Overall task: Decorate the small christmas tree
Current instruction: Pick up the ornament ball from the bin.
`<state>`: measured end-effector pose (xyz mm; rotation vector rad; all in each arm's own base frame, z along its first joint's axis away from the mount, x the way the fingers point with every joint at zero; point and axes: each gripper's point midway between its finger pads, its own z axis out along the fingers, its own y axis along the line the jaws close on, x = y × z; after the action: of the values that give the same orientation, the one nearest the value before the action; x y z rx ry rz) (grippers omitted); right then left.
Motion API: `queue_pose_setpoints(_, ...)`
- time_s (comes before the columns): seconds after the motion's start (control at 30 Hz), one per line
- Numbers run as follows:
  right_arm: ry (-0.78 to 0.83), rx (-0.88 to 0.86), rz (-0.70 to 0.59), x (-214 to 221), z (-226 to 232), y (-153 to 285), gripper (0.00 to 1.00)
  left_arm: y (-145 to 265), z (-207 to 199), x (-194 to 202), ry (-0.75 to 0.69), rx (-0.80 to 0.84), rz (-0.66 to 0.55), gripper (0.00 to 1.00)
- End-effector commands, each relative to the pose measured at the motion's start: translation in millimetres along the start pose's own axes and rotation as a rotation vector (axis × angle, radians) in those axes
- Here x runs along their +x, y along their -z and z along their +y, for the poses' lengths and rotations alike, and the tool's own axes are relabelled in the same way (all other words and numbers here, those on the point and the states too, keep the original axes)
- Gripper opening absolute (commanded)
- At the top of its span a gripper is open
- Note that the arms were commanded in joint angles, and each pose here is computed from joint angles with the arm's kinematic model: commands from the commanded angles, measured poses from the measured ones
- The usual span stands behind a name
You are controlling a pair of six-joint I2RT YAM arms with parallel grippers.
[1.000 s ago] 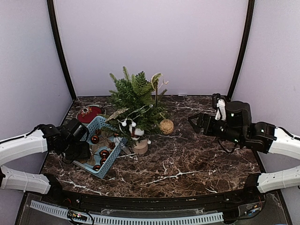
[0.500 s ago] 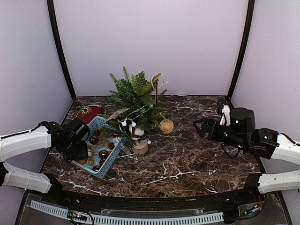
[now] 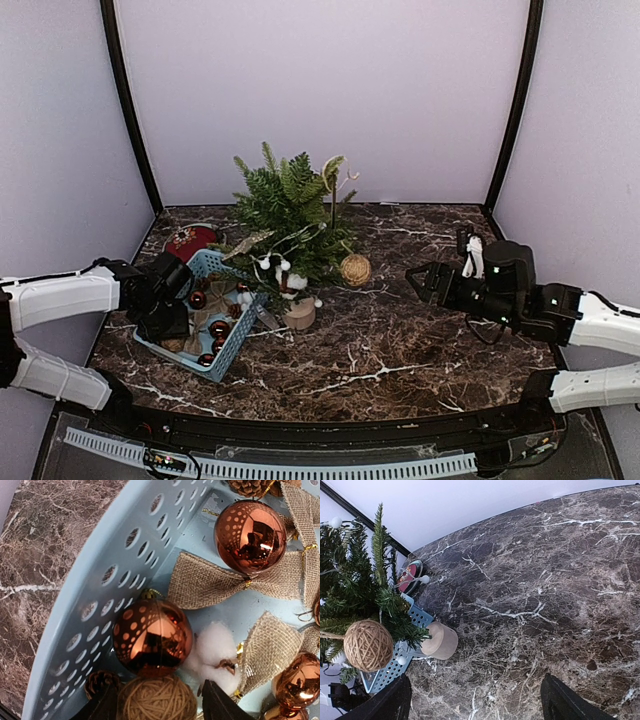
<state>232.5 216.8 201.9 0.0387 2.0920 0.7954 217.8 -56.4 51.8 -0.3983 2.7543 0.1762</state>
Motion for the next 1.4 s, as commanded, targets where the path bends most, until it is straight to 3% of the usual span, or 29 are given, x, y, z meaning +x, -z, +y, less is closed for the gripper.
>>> queue_pose_setpoints(0.0, -0.025, -0.039, -0.022, -5.1, 7.6, -4.4, 0.91, -8.9, 2.9, 8.9, -0.020, -0.006, 0.027, 0.60)
queue_pose_setpoints(0.13, -0.034, -0.039, -0.002, 1.1, 6.9, -11.2, 0.91, -13.1, -1.2, 15.8, -0.017, 0.017, 0.055, 0.61)
queue_pose_setpoints(0.4, -0.059, -0.046, -0.014, -1.4, 8.8, -13.3, 0.91, -4.7, -0.7, 18.7, 0.007, 0.050, 0.055, 0.40)
queue_pose_setpoints(0.6, -0.058, -0.049, -0.009, 0.8, 9.0, -16.1, 0.91, 15.1, -4.0, 10.5, 0.052, 0.113, 0.014, 0.35)
queue_pose_setpoints(0.7, -0.071, -0.055, 0.000, 4.5, 7.2, -24.2, 0.91, 31.1, -4.2, 0.3, 0.069, 0.139, -0.029, 0.37)
queue_pose_setpoints(0.87, -0.113, -0.057, 0.007, 5.7, 2.6, -36.3, 0.89, 35.2, -4.1, 3.0, 0.091, 0.164, -0.027, 0.59)
queue_pose_setpoints(0.97, -0.127, -0.059, 0.004, 4.8, 2.6, -38.0, 0.89, 25.9, -2.0, 14.1, 0.108, 0.152, 0.012, 0.65)
queue_pose_setpoints(1.17, -0.145, -0.045, -0.012, 3.4, -3.1, -34.1, 0.89, 18.5, -3.1, 26.7, 0.106, 0.132, 0.088, 0.63)
queue_pose_setpoints(1.37, -0.147, -0.030, -0.023, 0.5, -7.6, -31.3, 0.89, 12.2, -5.7, 42.5, 0.083, 0.114, 0.189, 0.55)
